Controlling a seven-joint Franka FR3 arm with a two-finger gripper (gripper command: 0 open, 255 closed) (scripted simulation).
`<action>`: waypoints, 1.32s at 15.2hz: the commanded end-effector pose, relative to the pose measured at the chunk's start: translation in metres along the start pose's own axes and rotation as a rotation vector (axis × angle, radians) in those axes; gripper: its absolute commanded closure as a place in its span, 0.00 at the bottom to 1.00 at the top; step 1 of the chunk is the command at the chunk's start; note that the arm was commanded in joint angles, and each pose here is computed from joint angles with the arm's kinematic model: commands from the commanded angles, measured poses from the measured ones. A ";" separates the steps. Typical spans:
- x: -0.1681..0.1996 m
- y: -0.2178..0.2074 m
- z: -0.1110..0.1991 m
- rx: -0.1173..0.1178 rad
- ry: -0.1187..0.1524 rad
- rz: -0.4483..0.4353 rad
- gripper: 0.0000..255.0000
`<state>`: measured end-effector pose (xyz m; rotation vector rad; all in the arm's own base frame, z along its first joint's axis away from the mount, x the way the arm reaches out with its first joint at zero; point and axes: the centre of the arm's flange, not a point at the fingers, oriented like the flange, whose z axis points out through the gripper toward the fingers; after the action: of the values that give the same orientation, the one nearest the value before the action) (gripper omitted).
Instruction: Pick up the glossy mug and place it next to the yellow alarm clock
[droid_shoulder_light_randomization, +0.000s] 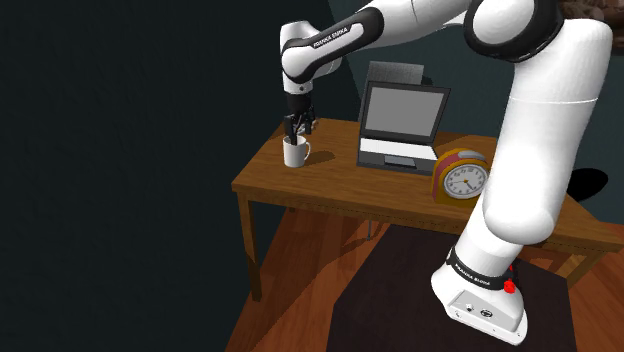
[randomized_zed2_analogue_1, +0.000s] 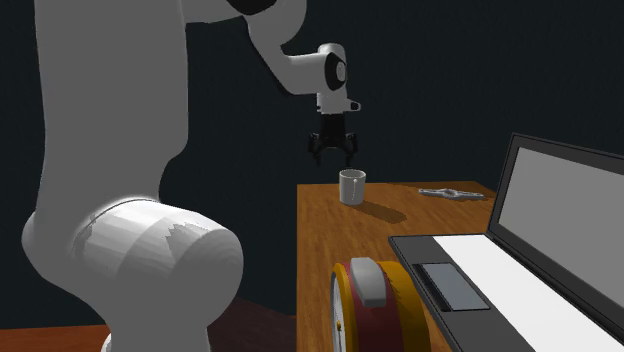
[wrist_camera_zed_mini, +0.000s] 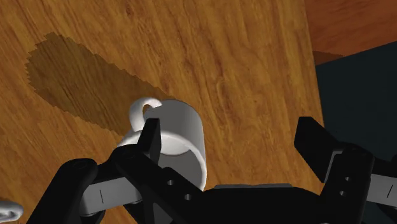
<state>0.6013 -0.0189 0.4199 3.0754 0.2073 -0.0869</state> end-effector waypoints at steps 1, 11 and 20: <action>0.024 0.005 0.011 0.000 0.006 0.004 0.00; 0.064 0.014 0.061 0.000 0.016 0.011 0.00; 0.064 0.014 0.069 0.000 0.016 0.011 0.00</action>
<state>0.6633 -0.0283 0.3480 3.0779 0.1904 -0.0615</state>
